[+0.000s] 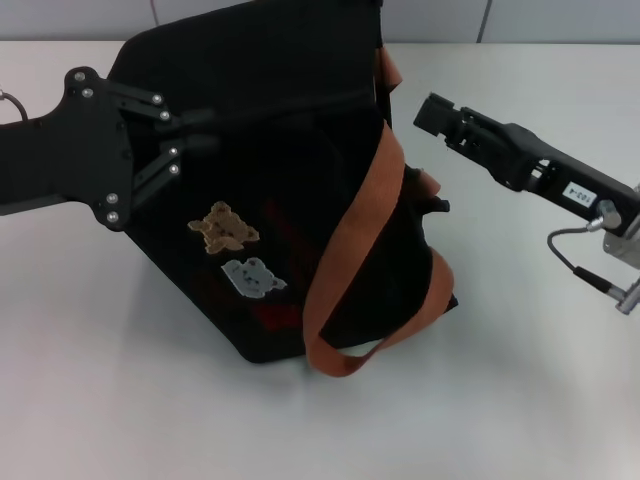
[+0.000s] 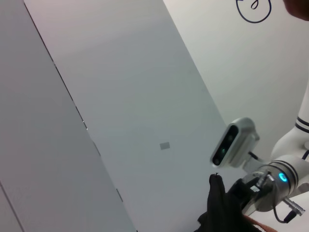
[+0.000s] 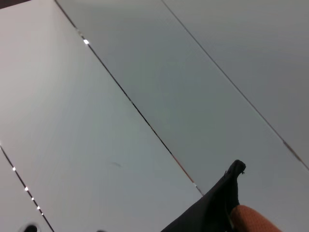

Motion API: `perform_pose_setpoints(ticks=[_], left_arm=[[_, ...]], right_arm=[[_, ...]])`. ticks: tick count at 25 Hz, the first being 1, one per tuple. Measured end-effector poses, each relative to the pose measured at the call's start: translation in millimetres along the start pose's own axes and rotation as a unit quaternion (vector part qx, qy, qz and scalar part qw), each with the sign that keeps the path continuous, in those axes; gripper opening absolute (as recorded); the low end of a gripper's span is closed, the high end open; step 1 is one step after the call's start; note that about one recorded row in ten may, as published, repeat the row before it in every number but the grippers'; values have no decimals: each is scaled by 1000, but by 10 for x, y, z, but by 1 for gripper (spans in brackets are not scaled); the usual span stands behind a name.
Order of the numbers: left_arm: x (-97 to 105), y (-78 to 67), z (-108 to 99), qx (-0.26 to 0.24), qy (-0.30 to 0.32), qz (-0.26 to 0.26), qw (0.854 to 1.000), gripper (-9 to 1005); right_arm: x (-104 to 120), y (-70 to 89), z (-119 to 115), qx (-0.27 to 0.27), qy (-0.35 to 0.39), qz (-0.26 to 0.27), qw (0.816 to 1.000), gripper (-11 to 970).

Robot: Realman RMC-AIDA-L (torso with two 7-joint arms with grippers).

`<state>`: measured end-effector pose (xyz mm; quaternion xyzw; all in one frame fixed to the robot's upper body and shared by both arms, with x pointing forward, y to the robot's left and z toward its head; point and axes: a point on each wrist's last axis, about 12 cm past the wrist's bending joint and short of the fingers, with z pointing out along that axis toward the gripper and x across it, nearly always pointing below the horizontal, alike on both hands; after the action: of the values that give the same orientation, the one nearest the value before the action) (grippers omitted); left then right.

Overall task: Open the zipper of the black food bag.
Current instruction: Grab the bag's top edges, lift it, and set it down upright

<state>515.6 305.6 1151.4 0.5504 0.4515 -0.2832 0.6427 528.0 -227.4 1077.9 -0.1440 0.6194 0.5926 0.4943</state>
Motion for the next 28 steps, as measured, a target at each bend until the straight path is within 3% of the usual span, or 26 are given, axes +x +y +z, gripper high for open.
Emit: perform_pose_setpoints(ticks=[6,28], left_arm=[[8,-21,33,7,-2,2,1000,77],[31,-46,125,30,-2,-3,1000,78]], right_arm=[[-75,-42,50,6,8,42,999,337],[-56,-36,183,-5,29,56,998,334]])
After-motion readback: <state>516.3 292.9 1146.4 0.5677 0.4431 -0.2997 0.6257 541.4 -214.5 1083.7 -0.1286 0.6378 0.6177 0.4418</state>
